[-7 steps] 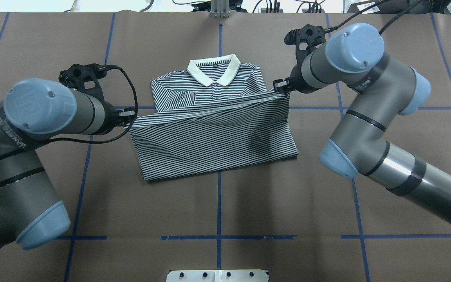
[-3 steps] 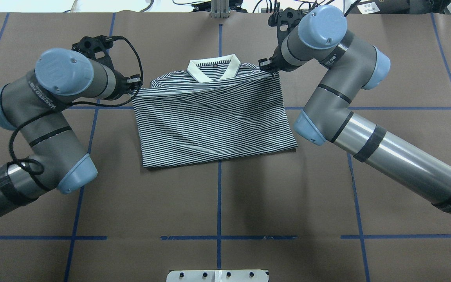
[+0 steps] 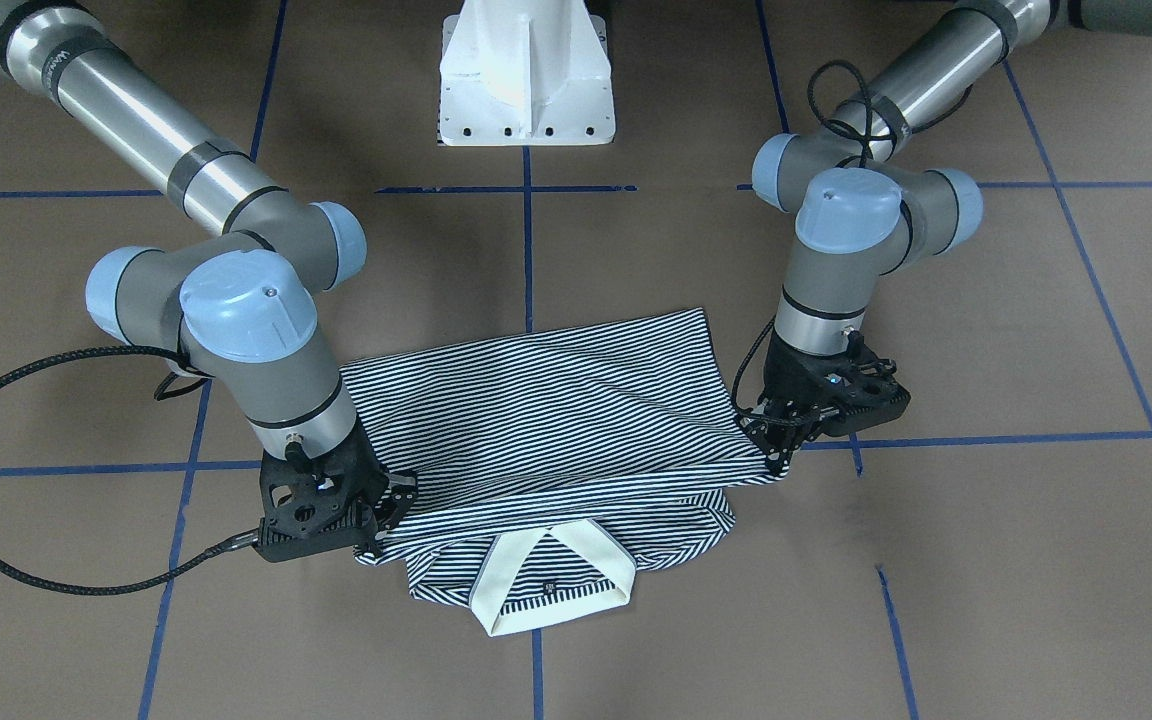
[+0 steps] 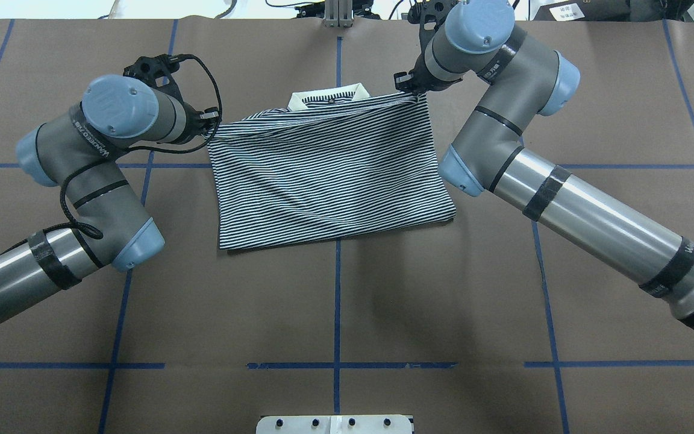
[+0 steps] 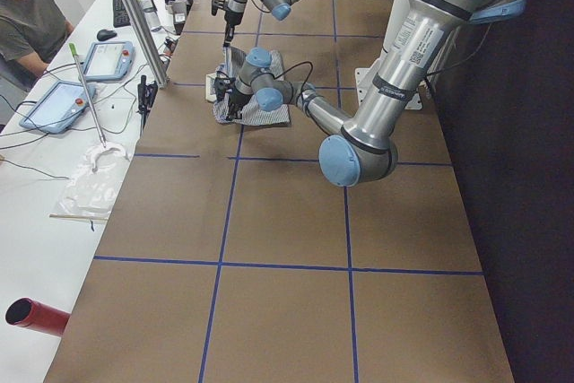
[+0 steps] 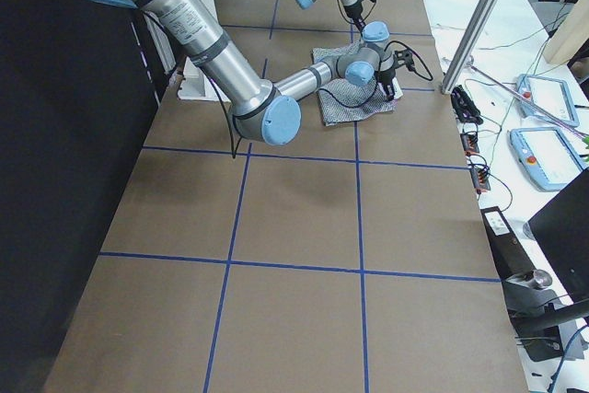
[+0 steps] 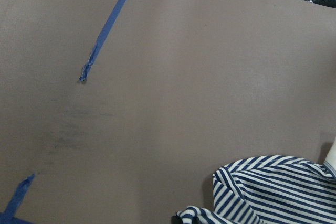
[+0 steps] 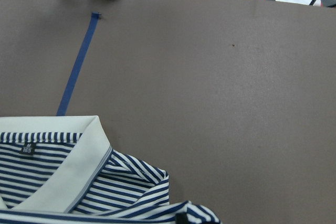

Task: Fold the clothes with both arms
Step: 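Lay the hem down just below the collar with both grippers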

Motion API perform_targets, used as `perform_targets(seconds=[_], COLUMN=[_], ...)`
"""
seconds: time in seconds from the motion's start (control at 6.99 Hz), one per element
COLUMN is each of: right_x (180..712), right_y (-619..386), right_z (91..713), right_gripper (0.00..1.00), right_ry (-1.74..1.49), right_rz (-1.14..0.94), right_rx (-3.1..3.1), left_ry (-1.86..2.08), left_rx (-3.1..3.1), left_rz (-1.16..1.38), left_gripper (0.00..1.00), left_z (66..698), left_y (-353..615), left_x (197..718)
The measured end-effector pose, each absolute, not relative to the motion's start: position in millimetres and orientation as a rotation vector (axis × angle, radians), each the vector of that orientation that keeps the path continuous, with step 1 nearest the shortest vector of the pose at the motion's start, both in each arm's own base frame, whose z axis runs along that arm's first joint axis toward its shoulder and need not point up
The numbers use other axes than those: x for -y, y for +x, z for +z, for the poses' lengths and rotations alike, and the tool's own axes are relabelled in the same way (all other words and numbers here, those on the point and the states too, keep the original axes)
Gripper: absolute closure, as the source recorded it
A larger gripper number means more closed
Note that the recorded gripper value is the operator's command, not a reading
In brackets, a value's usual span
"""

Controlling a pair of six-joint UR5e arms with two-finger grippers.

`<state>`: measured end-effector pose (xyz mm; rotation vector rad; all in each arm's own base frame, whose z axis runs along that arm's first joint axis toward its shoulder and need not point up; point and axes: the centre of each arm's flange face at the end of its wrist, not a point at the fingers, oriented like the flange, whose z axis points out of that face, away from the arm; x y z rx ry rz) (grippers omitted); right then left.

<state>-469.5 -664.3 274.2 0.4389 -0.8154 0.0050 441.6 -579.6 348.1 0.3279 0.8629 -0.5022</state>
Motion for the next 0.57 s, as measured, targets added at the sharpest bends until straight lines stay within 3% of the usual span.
perform_targets(seconds=[0.57], right_x=[678.5], right_y=[-472.7], right_z=[277.9], right_gripper=[1.0], right_ry=[0.445], right_rz=[0.015], right_rx=[0.8], left_ry=[0.327], left_rx=[-0.88], left_rz=[-0.517], left_gripper=[1.0], left_z=[341.1], left_y=[445.2], left_x=[583.1])
